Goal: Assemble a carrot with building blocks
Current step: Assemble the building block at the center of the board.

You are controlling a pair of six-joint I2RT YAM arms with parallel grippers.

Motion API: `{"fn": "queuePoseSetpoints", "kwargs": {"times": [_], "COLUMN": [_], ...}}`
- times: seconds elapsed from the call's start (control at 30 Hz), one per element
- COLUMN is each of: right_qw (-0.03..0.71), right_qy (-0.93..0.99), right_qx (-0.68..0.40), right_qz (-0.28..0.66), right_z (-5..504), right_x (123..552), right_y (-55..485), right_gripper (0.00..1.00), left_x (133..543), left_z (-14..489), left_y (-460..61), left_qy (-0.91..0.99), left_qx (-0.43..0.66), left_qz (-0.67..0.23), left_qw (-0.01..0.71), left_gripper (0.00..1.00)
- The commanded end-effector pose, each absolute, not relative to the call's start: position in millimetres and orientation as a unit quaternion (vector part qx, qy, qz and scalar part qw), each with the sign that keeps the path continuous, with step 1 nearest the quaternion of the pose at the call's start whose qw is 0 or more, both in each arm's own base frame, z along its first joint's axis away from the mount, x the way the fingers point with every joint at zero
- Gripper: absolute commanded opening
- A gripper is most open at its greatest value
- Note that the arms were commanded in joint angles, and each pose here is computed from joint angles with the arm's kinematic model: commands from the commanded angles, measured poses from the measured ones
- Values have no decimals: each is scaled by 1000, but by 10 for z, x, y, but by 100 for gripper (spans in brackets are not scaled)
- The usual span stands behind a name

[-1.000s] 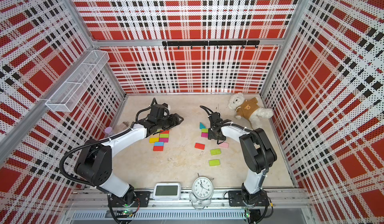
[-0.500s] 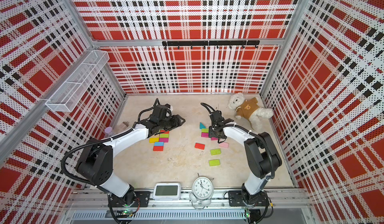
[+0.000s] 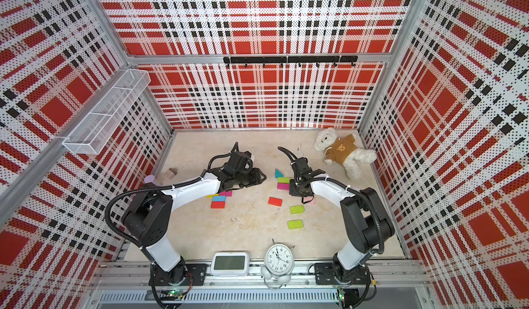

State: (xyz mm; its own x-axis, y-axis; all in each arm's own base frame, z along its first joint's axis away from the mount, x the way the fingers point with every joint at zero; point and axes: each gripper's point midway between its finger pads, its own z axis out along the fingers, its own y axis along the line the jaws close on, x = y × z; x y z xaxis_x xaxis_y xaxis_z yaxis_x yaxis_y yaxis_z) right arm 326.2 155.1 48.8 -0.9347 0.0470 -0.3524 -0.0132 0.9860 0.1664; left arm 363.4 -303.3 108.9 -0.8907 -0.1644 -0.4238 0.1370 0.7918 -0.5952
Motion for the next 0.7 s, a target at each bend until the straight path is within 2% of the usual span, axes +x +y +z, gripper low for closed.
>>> {"fn": "queuePoseSetpoints", "kwargs": {"times": [0.0,0.67], "right_qw": [176,160], "right_qy": [979,984], "right_qx": [10,11], "right_qz": [100,71], "right_z": [390,166], "right_x": [3253,3358], "right_y": [1624,1606], "right_gripper": [22,24], "left_x": [3788,3830], "left_z": [1248,1161], "left_y": [-3116,-3187], "left_qy": [903,904], "left_qx": [-14,-14], "left_qz": [-339,-347], "left_qw": [262,251], "left_gripper": [44,43]}}
